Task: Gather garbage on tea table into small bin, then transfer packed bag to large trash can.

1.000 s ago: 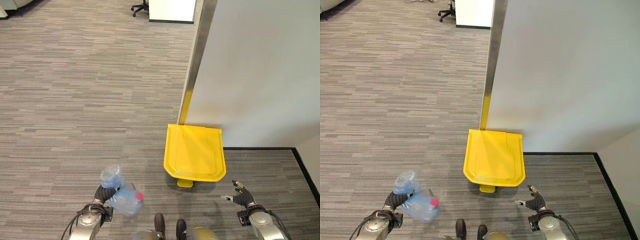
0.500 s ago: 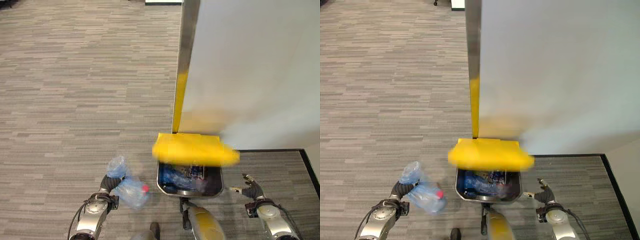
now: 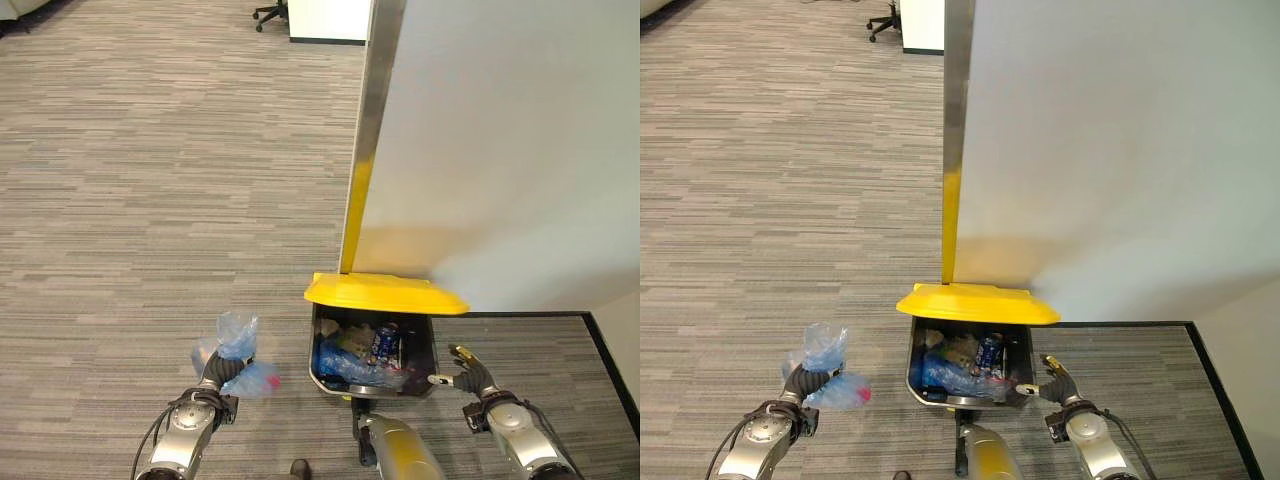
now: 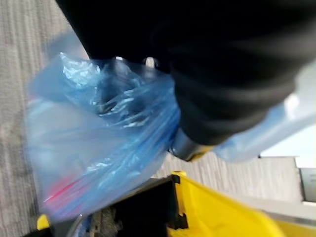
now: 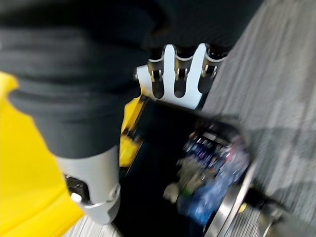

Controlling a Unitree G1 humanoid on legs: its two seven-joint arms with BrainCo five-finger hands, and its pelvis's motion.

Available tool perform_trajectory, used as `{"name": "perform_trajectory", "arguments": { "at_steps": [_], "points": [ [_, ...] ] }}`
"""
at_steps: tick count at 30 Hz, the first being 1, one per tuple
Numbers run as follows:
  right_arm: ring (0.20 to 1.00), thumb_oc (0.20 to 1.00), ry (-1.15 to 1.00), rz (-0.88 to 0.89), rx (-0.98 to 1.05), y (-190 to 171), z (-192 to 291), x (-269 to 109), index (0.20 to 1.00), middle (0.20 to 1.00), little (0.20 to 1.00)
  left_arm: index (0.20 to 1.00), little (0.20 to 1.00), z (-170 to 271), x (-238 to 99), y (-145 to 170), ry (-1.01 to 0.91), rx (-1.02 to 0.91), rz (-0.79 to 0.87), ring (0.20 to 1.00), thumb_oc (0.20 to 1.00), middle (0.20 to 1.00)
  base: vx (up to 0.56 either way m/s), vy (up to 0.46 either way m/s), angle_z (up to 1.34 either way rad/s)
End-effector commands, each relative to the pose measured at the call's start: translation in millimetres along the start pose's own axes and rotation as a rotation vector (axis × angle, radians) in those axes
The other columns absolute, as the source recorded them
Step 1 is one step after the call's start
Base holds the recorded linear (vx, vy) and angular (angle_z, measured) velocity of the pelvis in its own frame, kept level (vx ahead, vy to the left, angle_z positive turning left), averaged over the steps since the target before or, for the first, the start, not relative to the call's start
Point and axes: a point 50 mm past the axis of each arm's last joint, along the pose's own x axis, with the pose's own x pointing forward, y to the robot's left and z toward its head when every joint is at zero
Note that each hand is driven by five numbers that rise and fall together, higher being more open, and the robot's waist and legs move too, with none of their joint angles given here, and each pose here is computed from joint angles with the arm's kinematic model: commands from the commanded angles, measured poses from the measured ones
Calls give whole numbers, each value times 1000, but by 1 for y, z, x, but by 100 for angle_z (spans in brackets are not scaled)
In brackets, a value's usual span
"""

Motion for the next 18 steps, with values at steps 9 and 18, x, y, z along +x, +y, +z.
{"name": "perform_trajectory", "arguments": {
  "at_steps": [9,18],
  "points": [
    [1000,1000,-580,36,-78,4,194,27,1000,1000,1000,200,200,97,18,-14,-378,112,-117,200,200,200,-40,-32,9],
    [1000,1000,-619,-3,-102,-6,225,30,1000,1000,1000,200,200,146,18,-48,-552,185,-256,200,200,200,-55,-20,-2]
  ]
}}
